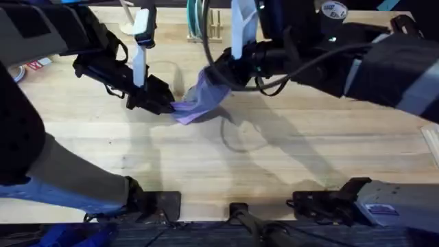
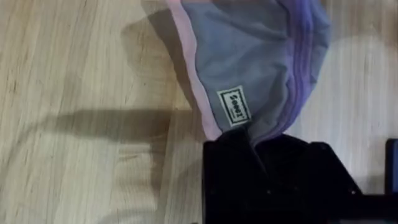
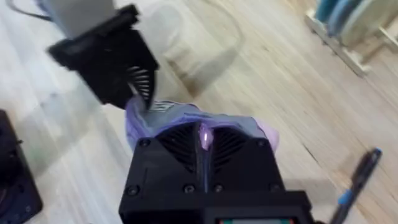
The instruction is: Unzip the bag, pick up the pens from the table one at a time and place them inside, then zip the bag closed.
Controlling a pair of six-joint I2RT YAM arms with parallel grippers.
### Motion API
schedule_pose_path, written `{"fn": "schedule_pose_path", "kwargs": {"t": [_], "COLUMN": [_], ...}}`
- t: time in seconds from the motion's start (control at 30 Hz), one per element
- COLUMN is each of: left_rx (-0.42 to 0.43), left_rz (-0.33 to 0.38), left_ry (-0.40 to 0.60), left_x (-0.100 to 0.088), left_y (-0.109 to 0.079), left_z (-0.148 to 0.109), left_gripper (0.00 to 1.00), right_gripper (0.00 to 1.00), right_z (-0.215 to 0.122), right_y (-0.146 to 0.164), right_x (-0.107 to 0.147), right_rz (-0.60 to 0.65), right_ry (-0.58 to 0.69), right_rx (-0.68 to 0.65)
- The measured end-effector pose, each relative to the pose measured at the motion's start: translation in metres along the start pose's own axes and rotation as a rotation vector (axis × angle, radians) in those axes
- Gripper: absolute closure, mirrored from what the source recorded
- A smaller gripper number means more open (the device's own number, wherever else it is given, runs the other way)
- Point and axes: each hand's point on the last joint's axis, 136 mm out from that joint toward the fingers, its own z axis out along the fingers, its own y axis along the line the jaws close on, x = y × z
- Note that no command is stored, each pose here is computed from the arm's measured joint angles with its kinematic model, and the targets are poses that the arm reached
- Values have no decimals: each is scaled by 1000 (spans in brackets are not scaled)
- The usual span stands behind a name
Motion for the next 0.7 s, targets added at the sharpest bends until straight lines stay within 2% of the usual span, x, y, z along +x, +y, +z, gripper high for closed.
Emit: {"fn": "schedule_pose_path", "kwargs": {"t": [0.27, 0.7], "left_rx": [3, 3], "left_rz": [-3, -3], "left_ry": [35, 35], "left_x": [6, 7], "left_y": [-1, -1], "left_z": [0, 0], "left_gripper": [957, 956], "right_gripper": [970, 970], "right_z": [-1, -1], "right_y": [34, 34], "right_x": [-13, -13], "right_rz": [-73, -81], "right_ry": [-29, -29], "right_rx": [-59, -60]}}
